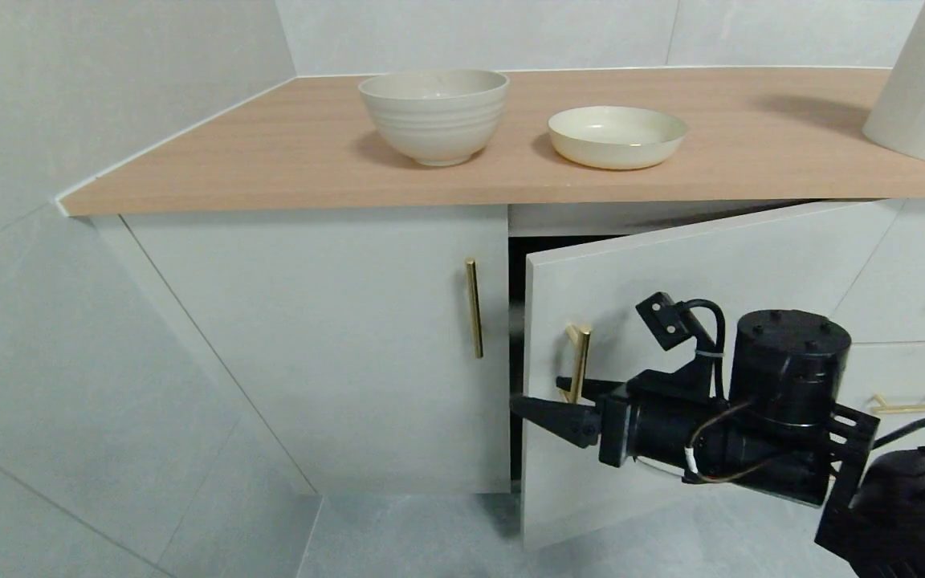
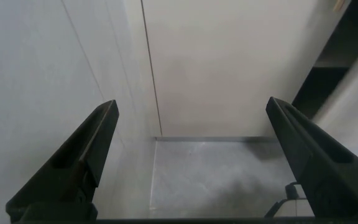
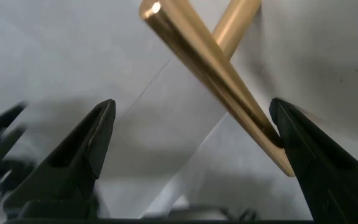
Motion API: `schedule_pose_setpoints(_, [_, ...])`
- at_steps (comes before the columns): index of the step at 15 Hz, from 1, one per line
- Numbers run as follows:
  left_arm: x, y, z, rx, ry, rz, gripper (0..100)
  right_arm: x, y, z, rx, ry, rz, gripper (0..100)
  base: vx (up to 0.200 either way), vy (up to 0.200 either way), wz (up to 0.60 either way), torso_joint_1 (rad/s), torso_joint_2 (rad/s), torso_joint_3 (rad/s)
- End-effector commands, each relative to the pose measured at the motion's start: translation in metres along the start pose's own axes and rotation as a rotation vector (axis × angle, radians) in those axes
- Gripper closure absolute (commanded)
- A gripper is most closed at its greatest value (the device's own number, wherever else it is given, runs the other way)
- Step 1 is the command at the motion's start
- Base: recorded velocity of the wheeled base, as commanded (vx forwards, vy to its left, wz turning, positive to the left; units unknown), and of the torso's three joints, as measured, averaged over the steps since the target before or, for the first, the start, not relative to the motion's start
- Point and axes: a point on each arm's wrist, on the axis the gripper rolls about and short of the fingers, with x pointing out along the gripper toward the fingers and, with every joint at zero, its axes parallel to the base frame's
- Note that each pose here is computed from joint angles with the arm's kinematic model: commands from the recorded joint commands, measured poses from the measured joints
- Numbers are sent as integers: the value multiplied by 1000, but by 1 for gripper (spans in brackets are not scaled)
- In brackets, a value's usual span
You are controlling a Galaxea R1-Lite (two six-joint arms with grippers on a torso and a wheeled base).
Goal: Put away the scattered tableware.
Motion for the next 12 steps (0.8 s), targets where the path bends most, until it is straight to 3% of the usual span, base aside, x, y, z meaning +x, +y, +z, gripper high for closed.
schedule_pose_setpoints(1, [0, 0, 0, 18, 2, -1, 0, -26, 13, 3, -7, -19, 15, 0, 0, 0, 0, 0, 0, 0])
schedule_pose_setpoints(2, [0, 0, 0, 27, 0, -1, 0, -29, 14, 3, -7, -19, 15, 0, 0, 0, 0, 0, 0, 0])
schedule_pose_setpoints(3, [0, 0, 0, 1, 0, 1, 0, -35, 15, 0, -6, -12, 11, 0, 0, 0, 0, 0, 0, 0])
schedule_pose_setpoints(4, [0, 0, 0, -5, 0, 1, 0, -39, 17, -3, -4, -4, 14, 0, 0, 0, 0, 0, 0, 0])
schedule_pose_setpoints(9, [0, 0, 0, 3, -1, 1, 0, -57, 26, -11, -1, 14, 25, 0, 0, 0, 0, 0, 0, 0])
schedule_pose_setpoints(10, [-1, 0, 3, 0, -18, -1, 0, -60, 28, -14, -1, 21, 31, 0, 0, 0, 0, 0, 0, 0])
schedule_pose_setpoints(12, [-15, -2, 45, 5, -144, -85, 0, -62, 27, -18, 2, 38, 27, 0, 0, 0, 0, 0, 0, 0])
